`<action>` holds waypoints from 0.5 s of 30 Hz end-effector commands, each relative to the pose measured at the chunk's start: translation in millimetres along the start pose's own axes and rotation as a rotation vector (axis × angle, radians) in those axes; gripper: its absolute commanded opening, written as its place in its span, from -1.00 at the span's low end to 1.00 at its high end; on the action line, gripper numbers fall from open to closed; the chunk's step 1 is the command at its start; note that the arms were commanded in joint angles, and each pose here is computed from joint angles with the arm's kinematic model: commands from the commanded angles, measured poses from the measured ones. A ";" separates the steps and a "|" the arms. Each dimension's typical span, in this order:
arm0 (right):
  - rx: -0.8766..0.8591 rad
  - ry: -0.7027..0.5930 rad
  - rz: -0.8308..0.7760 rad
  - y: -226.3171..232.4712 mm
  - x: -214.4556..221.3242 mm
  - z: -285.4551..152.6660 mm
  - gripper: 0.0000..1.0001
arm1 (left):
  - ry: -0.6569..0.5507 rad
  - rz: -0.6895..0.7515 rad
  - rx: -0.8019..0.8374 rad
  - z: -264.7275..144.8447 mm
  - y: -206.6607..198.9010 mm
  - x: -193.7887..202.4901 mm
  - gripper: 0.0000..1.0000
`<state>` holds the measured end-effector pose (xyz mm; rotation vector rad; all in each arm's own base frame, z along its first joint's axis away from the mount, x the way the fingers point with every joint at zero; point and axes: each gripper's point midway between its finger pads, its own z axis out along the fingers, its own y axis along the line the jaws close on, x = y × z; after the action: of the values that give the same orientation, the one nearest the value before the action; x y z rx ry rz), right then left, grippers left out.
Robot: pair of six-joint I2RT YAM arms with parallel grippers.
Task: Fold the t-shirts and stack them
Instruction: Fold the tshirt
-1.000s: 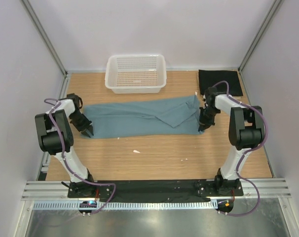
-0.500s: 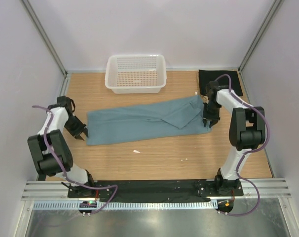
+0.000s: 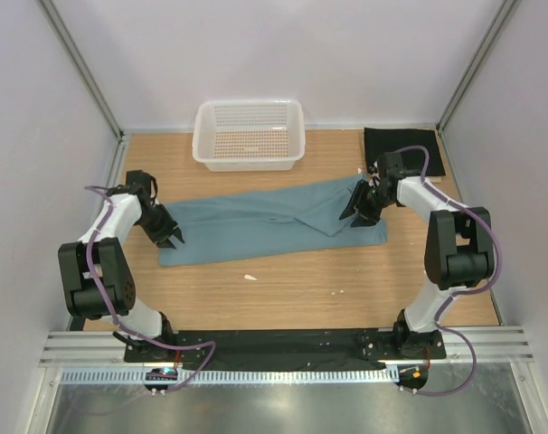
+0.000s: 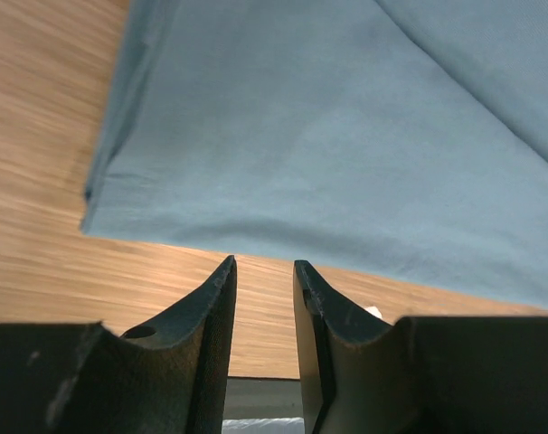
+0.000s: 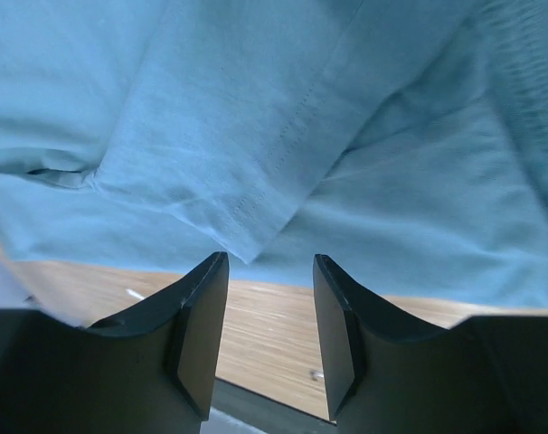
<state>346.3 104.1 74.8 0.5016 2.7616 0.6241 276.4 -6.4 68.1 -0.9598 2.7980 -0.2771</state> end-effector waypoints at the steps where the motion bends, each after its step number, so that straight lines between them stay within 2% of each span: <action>1: -0.180 0.015 0.083 29.9 -2.8 16.6 -0.02 | -0.006 0.033 0.092 -4.0 -24.6 -0.7 -0.34; 15: -0.197 0.069 0.141 22.1 6.4 42.8 -0.07 | -0.010 0.062 0.103 -9.8 -25.8 0.5 -0.32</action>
<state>357.1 134.3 47.8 0.6233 2.7267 0.8894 279.2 -23.0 69.9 -0.8998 2.8143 -0.3579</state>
